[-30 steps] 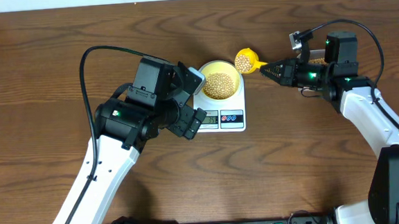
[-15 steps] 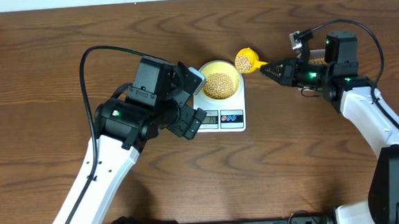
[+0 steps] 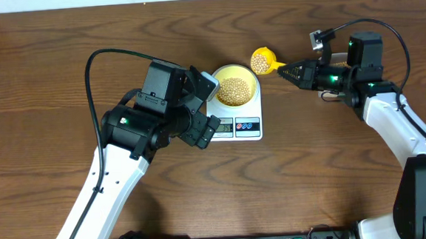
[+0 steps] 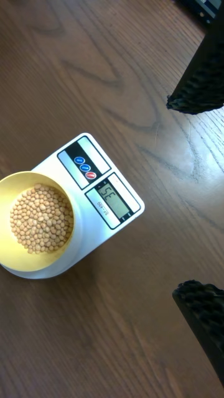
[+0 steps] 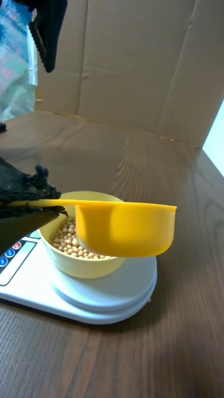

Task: Scoop item into bowl and weigh 50g on scale
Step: 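Carry the filled scoop with the right gripper over the yellow bowl, then tilt the scoop with the right gripper and shake soybeans into the bowl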

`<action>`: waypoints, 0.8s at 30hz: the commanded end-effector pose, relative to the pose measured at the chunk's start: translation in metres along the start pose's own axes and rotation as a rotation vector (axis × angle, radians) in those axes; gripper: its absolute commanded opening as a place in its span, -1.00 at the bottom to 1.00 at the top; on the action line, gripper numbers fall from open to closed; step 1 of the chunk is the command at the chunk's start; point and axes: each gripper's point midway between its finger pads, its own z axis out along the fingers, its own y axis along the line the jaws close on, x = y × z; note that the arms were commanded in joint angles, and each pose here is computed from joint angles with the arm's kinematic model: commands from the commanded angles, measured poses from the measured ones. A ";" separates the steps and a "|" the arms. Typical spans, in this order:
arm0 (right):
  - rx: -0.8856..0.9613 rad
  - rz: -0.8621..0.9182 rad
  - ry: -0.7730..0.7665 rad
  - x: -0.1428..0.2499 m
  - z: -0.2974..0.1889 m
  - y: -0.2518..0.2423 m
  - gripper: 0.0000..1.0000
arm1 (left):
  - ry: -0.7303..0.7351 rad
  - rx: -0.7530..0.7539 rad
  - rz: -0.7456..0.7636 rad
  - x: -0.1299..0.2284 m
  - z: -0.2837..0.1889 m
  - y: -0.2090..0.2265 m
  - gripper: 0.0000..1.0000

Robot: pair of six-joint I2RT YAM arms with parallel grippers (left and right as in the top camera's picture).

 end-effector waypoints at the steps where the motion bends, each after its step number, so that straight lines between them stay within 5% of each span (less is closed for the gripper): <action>1: 0.001 -0.001 0.019 0.006 0.008 0.001 -0.98 | -0.003 0.003 0.015 0.001 -0.002 -0.001 0.76; 24: -0.058 -0.290 0.082 0.028 0.033 0.027 -0.98 | -0.003 0.003 0.015 0.001 -0.002 -0.001 0.77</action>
